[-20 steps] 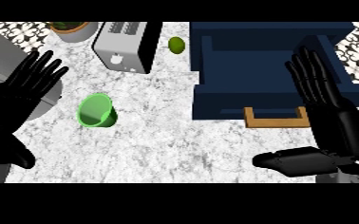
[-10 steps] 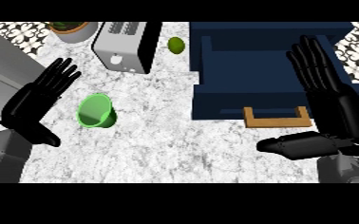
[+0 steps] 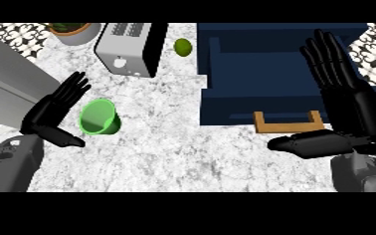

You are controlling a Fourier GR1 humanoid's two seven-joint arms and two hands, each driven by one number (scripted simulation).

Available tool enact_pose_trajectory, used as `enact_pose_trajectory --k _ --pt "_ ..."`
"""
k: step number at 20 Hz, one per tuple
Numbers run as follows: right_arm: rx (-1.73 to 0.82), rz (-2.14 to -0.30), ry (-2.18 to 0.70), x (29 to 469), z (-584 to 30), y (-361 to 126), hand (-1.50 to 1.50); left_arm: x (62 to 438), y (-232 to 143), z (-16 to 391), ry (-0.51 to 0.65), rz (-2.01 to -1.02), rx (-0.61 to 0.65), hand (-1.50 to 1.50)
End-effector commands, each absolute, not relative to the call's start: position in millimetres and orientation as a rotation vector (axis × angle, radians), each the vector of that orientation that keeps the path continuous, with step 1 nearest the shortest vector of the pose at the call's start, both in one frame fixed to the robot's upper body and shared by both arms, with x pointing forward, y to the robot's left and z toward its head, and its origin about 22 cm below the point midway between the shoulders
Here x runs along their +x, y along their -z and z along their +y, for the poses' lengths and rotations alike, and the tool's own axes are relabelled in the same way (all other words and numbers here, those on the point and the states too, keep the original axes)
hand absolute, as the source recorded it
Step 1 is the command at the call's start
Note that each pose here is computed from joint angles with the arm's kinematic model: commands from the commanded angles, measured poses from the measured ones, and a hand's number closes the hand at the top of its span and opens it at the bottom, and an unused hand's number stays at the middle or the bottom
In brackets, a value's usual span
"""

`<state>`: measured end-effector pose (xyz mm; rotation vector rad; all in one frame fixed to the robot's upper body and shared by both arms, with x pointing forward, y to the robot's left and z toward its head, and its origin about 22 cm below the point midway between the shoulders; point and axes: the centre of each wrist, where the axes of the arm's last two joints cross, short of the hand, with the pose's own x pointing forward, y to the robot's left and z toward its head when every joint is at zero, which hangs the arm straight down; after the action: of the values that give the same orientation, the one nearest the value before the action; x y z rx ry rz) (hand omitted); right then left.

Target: Pick up the cup, place it into the drawer and close the drawer

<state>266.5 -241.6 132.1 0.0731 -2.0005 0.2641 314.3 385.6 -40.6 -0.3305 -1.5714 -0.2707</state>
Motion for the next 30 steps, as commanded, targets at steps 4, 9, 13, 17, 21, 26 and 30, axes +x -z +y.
enact_pose_trajectory --k 4,9,13,17,21,26,30 --pt "0.081 -2.003 -0.269 267 -258 -145 -1.50 298 78 385 0.280 -1.582 -0.359 -1.50" --pt "0.073 -2.013 -0.267 276 -244 -149 -1.50 296 84 385 0.265 -1.593 -0.343 -1.50" --pt "0.078 -2.021 -0.287 273 -253 -144 -1.50 279 102 380 0.261 -1.606 -0.326 -1.50" --pt "0.099 -2.023 -0.271 279 -245 -156 -1.50 297 86 384 0.231 -1.632 -0.355 -1.50" --pt "0.089 -2.011 -0.288 277 -245 -163 -1.50 285 106 367 0.252 -1.641 -0.370 -1.50" --pt "0.090 -2.010 -0.257 281 -266 -155 -1.50 281 113 359 0.271 -1.657 -0.357 -1.50" --pt "0.077 -2.016 -0.289 278 -253 -157 -1.50 283 112 360 0.263 -1.678 -0.393 -1.50"
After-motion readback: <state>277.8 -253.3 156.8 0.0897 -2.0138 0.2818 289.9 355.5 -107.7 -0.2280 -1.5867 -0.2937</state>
